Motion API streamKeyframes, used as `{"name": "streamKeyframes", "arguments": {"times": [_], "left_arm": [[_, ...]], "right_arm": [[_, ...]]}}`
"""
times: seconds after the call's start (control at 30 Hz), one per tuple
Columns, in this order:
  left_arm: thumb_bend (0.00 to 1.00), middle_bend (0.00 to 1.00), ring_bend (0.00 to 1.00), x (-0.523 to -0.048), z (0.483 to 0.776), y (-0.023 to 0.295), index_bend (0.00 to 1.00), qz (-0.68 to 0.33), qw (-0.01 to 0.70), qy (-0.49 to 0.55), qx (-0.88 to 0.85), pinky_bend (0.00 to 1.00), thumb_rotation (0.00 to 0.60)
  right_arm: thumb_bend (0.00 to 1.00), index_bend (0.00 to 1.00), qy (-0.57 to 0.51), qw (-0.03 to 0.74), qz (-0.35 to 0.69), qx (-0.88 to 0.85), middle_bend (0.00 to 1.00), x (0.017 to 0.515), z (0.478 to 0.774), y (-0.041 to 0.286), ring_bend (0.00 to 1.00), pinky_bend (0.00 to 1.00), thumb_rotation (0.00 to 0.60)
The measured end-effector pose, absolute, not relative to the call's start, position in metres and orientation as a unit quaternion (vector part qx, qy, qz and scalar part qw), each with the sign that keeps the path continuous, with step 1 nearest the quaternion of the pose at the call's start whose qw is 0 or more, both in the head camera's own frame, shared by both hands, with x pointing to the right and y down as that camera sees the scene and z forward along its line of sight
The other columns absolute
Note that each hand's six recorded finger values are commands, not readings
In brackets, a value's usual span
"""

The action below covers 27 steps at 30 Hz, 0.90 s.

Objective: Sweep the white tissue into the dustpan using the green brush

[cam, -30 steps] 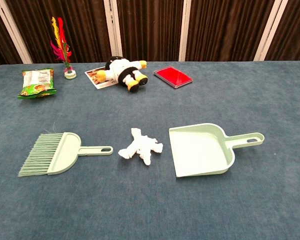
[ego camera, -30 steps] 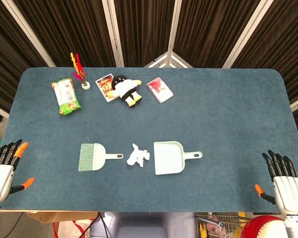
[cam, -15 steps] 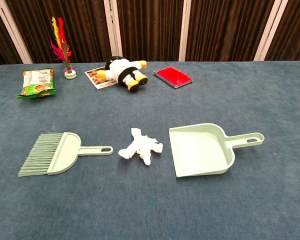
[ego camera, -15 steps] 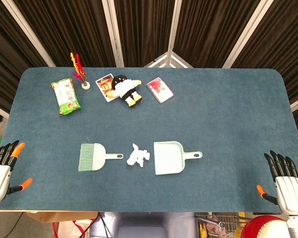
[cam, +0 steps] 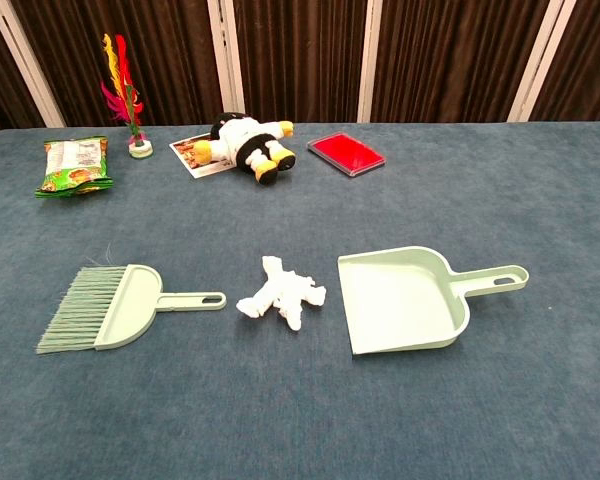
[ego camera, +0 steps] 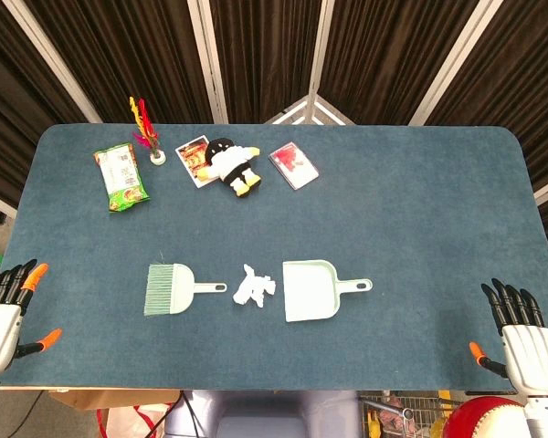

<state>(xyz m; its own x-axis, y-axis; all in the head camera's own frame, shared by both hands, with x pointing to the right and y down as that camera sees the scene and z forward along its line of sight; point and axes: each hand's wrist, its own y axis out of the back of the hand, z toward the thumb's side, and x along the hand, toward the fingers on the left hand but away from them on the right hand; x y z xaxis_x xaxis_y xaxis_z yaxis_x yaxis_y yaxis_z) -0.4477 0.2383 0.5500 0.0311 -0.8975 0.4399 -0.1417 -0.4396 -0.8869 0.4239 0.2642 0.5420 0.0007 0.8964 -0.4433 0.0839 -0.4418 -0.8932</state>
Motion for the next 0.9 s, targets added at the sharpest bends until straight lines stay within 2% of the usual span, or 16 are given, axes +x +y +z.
{"name": "streamKeyframes", "arguments": {"times": [0.2, 0.27, 0.3, 0.37, 0.43, 0.5, 0.53, 0.63, 0.7, 0.9], "left_arm": [[0.0, 0.0, 0.0, -0.449, 0.549, 0.239, 0.0, -0.564, 0.333, 0.412, -0.634, 0.0, 0.6], [0.0, 0.0, 0.0, -0.449, 0.55, 0.239, 0.0, -0.564, 0.332, 0.41, -0.635, 0.0, 0.6], [0.0, 0.0, 0.0, -0.449, 0.55, 0.239, 0.0, -0.565, 0.332, 0.41, -0.635, 0.0, 0.6], [0.0, 0.0, 0.0, -0.449, 0.55, 0.239, 0.0, -0.566, 0.33, 0.409, -0.635, 0.0, 0.6], [0.0, 0.0, 0.0, -0.449, 0.551, 0.239, 0.0, -0.567, 0.329, 0.409, -0.635, 0.0, 0.6], [0.0, 0.0, 0.0, -0.449, 0.551, 0.239, 0.0, -0.567, 0.328, 0.409, -0.635, 0.0, 0.6], [0.0, 0.0, 0.0, -0.449, 0.551, 0.239, 0.0, -0.568, 0.328, 0.409, -0.635, 0.0, 0.6], [0.0, 0.0, 0.0, -0.449, 0.552, 0.239, 0.0, -0.57, 0.326, 0.407, -0.636, 0.0, 0.6], [0.0, 0.0, 0.0, -0.449, 0.552, 0.239, 0.0, -0.57, 0.325, 0.406, -0.636, 0.0, 0.6], [0.0, 0.0, 0.0, -0.45, 0.552, 0.24, 0.0, -0.572, 0.319, 0.405, -0.637, 0.0, 0.6]], "right_arm": [[0.26, 0.0, -0.404, 0.349, 0.578, -0.618, 0.0, 0.416, 0.543, 0.255, 0.0, 0.0, 0.6], [0.26, 0.0, -0.404, 0.349, 0.577, -0.618, 0.0, 0.414, 0.545, 0.25, 0.0, 0.06, 0.6], [0.26, 0.0, -0.404, 0.351, 0.576, -0.618, 0.0, 0.411, 0.546, 0.246, 0.02, 0.14, 0.6], [0.26, 0.0, -0.406, 0.356, 0.572, -0.618, 0.08, 0.406, 0.547, 0.237, 0.13, 0.29, 0.6], [0.26, 0.0, -0.408, 0.363, 0.564, -0.62, 0.33, 0.398, 0.549, 0.226, 0.38, 0.48, 0.6], [0.26, 0.02, -0.409, 0.368, 0.556, -0.623, 0.55, 0.388, 0.553, 0.215, 0.59, 0.62, 0.6], [0.26, 0.06, -0.409, 0.368, 0.553, -0.626, 0.64, 0.384, 0.555, 0.21, 0.68, 0.67, 0.6], [0.29, 0.22, -0.4, 0.366, 0.546, -0.638, 0.78, 0.368, 0.566, 0.199, 0.81, 0.75, 0.6], [0.31, 0.27, -0.39, 0.369, 0.547, -0.642, 0.82, 0.357, 0.574, 0.192, 0.85, 0.76, 0.6], [0.31, 0.3, -0.362, 0.366, 0.553, -0.655, 0.86, 0.324, 0.6, 0.181, 0.87, 0.78, 0.6]]}}
